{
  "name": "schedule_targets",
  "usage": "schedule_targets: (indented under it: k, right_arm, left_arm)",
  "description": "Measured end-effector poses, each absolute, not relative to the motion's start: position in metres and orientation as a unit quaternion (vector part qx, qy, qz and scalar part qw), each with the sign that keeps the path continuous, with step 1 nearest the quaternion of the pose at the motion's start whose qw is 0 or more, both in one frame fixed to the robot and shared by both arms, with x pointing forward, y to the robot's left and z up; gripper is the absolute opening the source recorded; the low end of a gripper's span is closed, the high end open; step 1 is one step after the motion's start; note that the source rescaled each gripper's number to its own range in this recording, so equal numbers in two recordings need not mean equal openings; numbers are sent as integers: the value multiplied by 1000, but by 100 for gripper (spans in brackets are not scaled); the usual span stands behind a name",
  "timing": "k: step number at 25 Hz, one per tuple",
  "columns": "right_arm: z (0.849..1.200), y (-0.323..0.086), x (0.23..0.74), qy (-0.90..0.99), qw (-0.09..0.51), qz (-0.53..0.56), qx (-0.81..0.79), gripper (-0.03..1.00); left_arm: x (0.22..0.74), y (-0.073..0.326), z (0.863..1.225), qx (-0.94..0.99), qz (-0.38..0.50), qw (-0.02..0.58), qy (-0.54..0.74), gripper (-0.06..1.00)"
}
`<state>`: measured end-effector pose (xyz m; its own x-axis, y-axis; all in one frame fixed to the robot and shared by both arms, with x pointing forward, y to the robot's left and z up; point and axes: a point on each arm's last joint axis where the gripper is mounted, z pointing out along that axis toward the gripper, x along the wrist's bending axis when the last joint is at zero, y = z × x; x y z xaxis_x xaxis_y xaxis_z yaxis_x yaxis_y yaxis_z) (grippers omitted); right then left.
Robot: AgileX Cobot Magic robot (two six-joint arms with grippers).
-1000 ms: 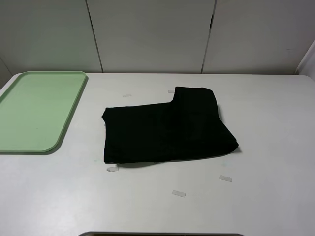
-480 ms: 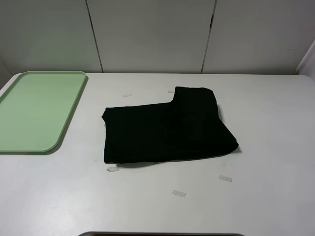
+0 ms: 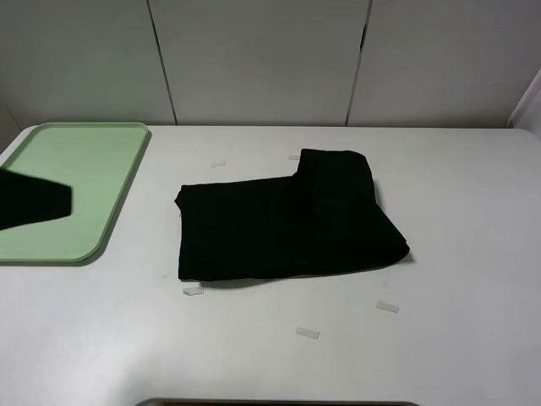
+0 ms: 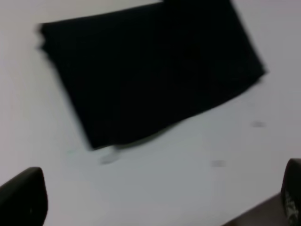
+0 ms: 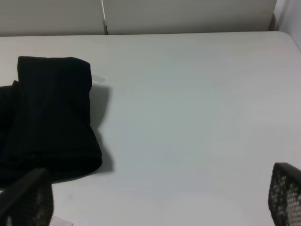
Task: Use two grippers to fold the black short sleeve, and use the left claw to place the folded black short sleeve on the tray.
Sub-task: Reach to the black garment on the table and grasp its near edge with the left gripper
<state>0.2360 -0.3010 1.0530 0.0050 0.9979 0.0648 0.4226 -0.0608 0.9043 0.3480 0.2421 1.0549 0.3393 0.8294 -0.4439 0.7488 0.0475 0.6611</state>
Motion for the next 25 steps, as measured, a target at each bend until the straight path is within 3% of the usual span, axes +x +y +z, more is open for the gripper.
schedule_targets:
  k: [9, 17, 25]
  right_arm:
    - [1053, -301, 236, 582, 361, 398, 610, 100]
    - [1053, -301, 236, 583, 361, 398, 610, 100]
    - [1053, -301, 236, 583, 361, 398, 610, 100]
  left_arm:
    - [428, 217, 1007, 659, -66, 455, 596, 100]
    - [467, 215, 944, 644, -91, 397, 648, 100]
    - [491, 213, 904, 631, -108, 362, 677, 100]
